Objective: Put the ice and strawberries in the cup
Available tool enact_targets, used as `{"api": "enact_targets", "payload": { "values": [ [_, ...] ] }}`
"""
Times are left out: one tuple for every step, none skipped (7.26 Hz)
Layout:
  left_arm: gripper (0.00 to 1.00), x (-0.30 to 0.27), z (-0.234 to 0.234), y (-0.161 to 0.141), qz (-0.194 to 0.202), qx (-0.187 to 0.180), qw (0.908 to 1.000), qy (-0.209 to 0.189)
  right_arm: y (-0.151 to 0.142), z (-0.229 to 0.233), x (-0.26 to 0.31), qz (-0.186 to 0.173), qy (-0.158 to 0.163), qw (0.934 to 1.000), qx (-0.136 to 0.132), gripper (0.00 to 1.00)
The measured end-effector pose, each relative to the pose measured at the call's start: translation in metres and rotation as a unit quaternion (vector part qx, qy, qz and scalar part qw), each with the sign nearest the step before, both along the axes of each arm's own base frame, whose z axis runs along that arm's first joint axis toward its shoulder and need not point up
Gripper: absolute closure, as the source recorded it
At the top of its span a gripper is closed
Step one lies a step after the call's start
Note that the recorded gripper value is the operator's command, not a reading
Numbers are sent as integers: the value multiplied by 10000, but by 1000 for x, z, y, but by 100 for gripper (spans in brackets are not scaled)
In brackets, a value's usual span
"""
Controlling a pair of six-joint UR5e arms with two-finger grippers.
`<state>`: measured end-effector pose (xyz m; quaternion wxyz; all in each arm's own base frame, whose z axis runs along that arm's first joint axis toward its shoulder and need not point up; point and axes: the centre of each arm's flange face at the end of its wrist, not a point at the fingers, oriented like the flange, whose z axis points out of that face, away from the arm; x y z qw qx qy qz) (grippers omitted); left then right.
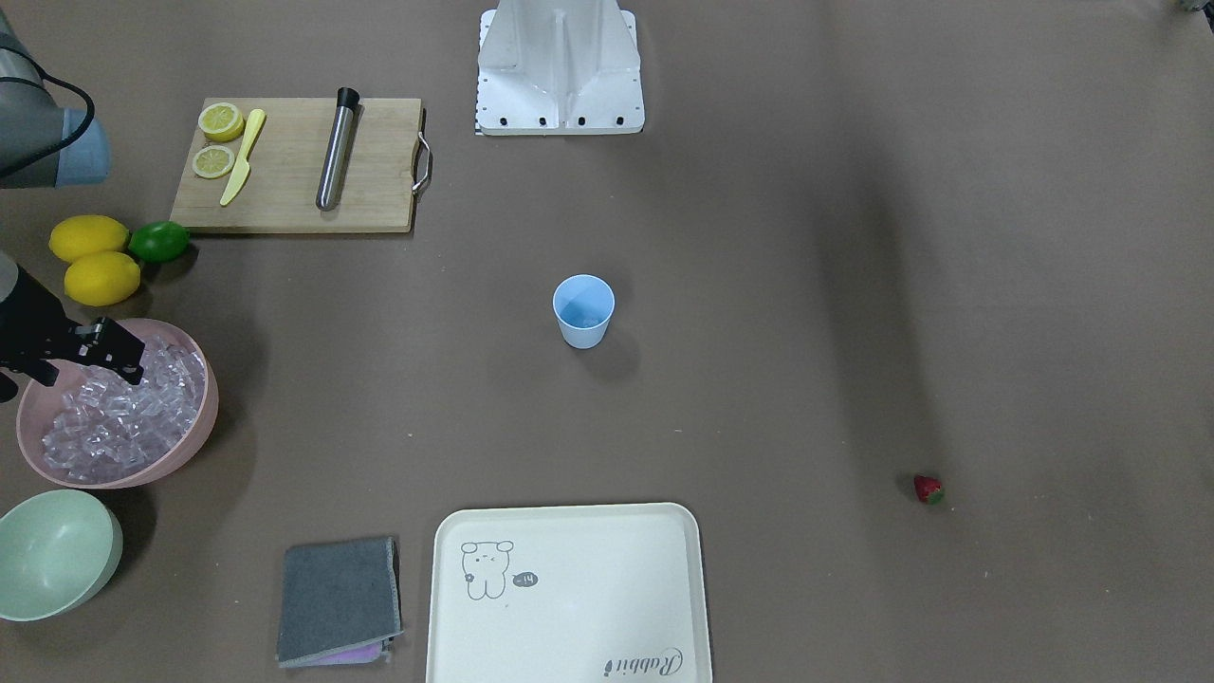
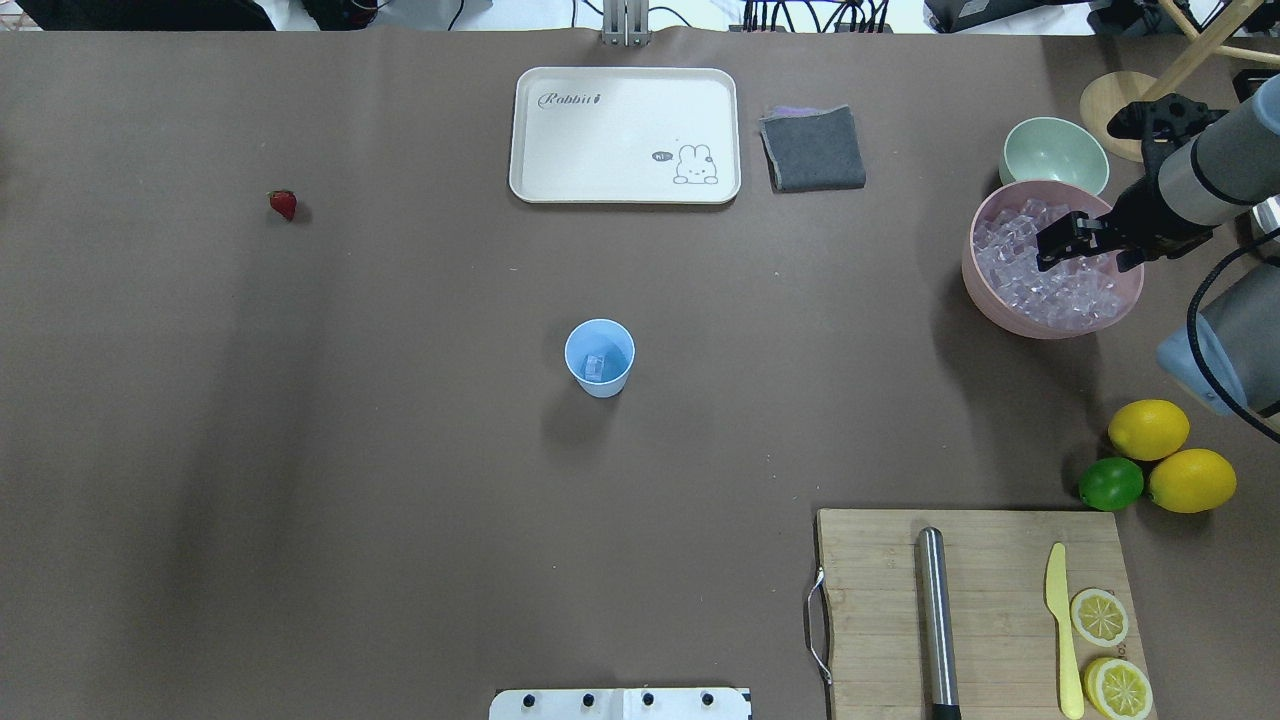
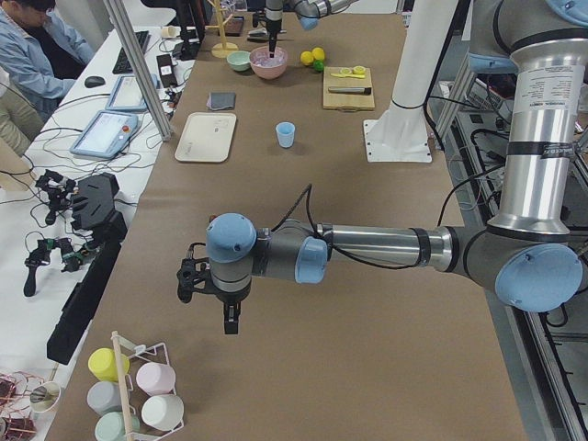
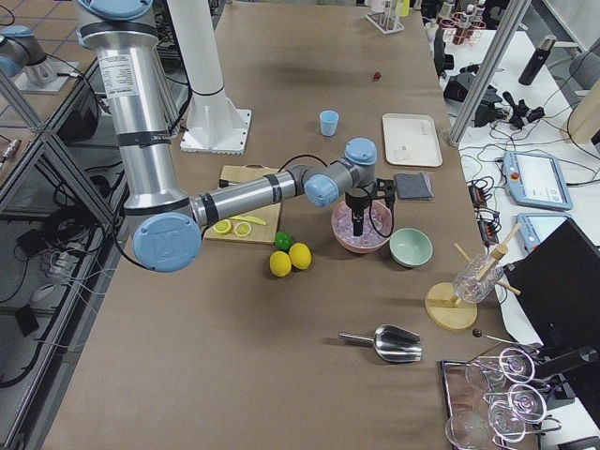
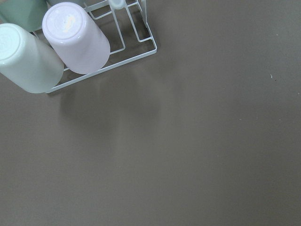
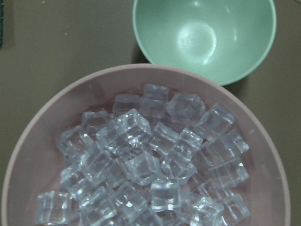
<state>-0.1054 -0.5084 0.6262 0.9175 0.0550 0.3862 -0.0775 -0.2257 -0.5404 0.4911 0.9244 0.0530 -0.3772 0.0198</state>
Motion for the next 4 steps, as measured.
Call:
{"api": "enact_targets", "payload": {
  "values": [
    [3, 0, 0, -1, 1, -1, 10000, 0, 4, -8, -8, -82, -30, 9999, 71, 1],
    [3, 0, 1, -2, 4, -5, 10000, 0, 7, -8, -12, -135, -13, 9999, 107, 1],
    [3, 0, 1, -2, 5, -13, 10000, 1, 7, -4, -14, -154, 72, 9997, 148, 1],
    [3, 1, 2, -3, 8, -24, 10000, 2, 5, 0, -14, -139, 165, 9996, 196, 1]
  ]
}}
